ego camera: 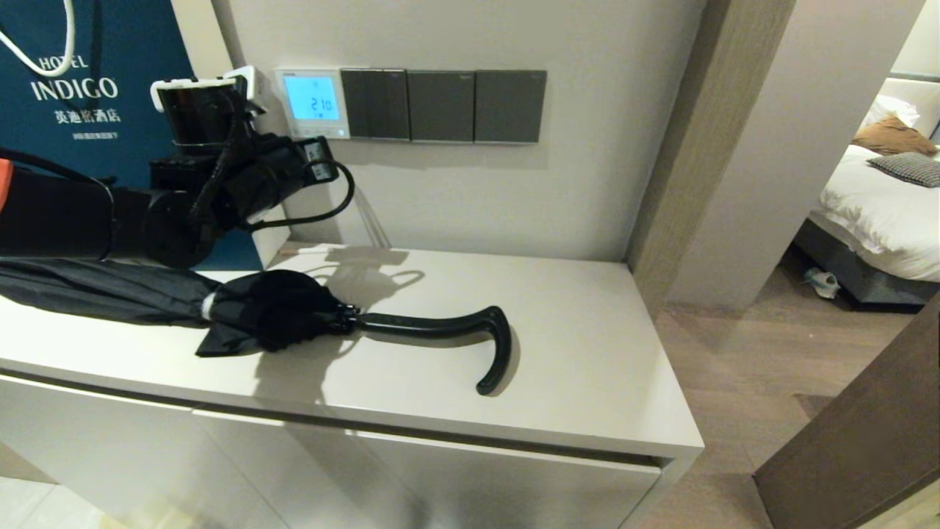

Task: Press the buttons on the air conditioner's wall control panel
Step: Press the temperature increase button

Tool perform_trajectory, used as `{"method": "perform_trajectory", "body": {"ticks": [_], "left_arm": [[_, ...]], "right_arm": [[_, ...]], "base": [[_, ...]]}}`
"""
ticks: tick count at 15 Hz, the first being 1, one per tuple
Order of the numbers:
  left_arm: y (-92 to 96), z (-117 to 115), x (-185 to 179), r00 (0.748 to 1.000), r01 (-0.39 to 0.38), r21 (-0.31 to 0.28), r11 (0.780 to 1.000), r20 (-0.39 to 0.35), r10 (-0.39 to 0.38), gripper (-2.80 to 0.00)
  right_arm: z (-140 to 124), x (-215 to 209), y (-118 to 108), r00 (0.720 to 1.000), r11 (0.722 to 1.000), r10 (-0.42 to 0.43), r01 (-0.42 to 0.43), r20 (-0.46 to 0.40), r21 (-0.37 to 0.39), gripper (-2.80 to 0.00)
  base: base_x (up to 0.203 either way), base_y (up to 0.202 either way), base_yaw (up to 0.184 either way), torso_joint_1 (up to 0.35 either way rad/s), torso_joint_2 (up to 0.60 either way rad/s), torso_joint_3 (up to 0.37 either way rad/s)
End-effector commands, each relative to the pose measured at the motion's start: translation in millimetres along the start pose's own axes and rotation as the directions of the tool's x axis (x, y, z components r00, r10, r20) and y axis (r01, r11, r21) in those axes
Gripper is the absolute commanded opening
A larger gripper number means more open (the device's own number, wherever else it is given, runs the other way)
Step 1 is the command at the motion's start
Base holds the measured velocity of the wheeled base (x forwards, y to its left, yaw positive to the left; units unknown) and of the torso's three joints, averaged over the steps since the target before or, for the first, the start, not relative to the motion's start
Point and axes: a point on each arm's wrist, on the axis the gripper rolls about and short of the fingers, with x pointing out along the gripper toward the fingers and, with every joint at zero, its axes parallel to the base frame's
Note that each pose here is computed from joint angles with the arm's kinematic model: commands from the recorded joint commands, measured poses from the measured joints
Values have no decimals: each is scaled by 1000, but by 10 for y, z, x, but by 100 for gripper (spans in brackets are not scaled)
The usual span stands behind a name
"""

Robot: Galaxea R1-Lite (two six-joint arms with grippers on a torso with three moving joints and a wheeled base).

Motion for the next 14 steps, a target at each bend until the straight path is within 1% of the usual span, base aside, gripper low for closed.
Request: {"method": "perform_trajectory", "body": {"ticks": [1,5,8,14], "left_arm": [[-4,25,-17,1000,1,-2,1000,7,-1,-280],[-4,25,-17,1000,1,-2,1000,7,-1,-280],[-34,115,-16,1000,8,-1,1000,29,-8,-280],[-51,118,13,1000,12,-2,1000,29,-12,-280]], "right_arm": [[-4,2,0,1000,1000,0,0,-3,-1,-280],[-4,2,0,1000,1000,0,0,-3,-1,-280],[-4,2,0,1000,1000,0,0,-3,-1,-280],[-4,2,0,1000,1000,0,0,-3,-1,-280]], "base": [[0,0,0,0,0,0],[0,0,0,0,0,0],[0,0,0,0,0,0],[0,0,0,0,0,0]]}}
